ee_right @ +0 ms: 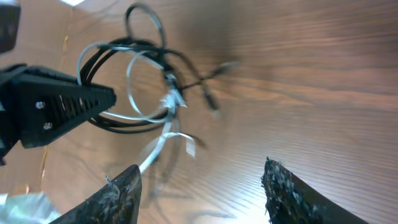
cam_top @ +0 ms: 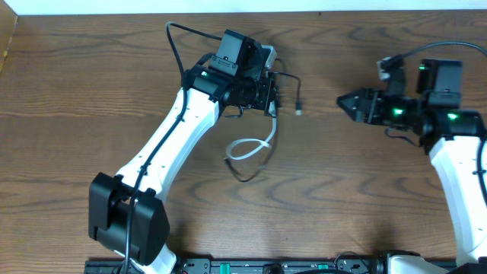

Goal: Untangle cables

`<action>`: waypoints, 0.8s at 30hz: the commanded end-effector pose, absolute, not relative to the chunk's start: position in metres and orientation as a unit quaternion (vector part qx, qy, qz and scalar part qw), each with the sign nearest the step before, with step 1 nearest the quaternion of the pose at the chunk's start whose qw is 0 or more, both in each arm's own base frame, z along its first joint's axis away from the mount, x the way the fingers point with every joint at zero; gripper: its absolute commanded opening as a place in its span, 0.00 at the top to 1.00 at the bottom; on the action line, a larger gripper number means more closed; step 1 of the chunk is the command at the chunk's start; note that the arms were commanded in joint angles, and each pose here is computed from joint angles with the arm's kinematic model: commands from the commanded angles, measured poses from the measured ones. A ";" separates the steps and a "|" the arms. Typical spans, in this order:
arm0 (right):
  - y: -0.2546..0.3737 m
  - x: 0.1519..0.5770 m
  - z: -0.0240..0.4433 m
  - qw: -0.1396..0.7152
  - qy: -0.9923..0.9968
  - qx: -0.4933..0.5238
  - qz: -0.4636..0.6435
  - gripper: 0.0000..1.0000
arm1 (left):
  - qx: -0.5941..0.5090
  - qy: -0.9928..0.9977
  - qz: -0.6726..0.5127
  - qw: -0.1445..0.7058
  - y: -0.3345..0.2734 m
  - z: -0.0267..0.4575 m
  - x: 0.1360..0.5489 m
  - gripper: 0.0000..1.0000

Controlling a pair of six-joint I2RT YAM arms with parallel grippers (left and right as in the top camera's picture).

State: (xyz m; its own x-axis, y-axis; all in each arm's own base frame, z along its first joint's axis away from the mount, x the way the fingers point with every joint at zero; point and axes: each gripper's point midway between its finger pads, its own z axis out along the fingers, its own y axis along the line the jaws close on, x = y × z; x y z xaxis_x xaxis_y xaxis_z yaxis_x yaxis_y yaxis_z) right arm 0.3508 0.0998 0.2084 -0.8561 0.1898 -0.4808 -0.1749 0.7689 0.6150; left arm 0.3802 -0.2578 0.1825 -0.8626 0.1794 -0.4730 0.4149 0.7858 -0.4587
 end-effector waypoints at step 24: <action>0.202 0.387 0.190 0.207 0.876 0.079 0.428 0.48 | 0.215 0.832 -0.488 0.151 -0.306 0.250 0.334 0.92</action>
State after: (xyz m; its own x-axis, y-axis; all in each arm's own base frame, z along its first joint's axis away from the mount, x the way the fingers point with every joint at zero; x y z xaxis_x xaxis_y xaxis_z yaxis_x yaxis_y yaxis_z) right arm 0.3838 0.1921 0.1891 -0.8978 0.3002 -0.3223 -0.0580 0.6449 0.7621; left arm 0.3451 -0.2990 0.2259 -0.8764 0.1993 -0.4384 0.4747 0.5112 -0.7165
